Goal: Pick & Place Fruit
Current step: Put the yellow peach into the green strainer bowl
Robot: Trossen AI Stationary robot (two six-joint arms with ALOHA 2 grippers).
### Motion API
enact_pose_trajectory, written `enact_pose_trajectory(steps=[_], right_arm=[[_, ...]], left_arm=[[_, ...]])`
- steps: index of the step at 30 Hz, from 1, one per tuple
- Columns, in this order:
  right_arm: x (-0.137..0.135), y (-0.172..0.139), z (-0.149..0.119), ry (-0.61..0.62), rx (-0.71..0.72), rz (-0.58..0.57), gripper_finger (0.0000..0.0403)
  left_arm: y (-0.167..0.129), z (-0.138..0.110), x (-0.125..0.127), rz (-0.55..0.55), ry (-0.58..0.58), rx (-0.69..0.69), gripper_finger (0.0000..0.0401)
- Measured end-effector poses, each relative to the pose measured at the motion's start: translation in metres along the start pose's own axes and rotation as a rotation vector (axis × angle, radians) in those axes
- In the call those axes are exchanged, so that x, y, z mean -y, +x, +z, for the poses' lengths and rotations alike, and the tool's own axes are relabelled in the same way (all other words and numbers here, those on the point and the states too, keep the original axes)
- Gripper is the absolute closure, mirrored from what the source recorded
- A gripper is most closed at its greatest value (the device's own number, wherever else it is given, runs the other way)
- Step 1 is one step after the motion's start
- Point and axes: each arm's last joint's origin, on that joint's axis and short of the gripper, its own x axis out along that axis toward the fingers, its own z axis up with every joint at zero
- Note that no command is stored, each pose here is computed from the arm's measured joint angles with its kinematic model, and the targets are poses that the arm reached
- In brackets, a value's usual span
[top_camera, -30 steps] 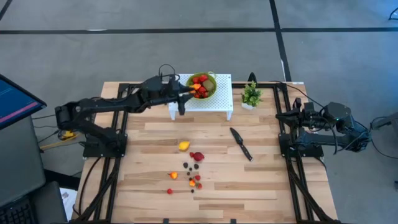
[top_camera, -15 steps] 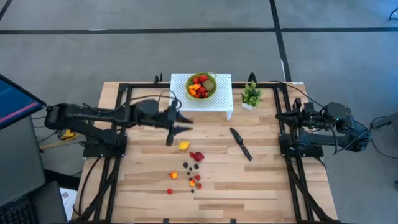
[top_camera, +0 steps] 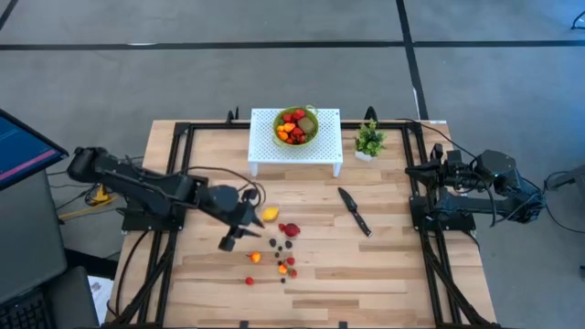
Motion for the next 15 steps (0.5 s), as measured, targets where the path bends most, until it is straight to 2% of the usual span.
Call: enact_pose_trajectory(steps=[9,11,15], right_arm=[[0.0,0.0,0.0,0.0,0.0,0.0,0.0386],[0.0,0.0,0.0,0.0,0.0,0.0,0.0386],[0.0,0.0,0.0,0.0,0.0,0.0,0.0386]], left_arm=[[0.006,-0.009,0.024,-0.073,0.047,-0.103,0.0244],[0.012,-0.01,0.025,-0.067,0.048,-0.118,0.0239],[0.031,-0.028,0.029,-0.069,0.014,-0.217,0.0233]])
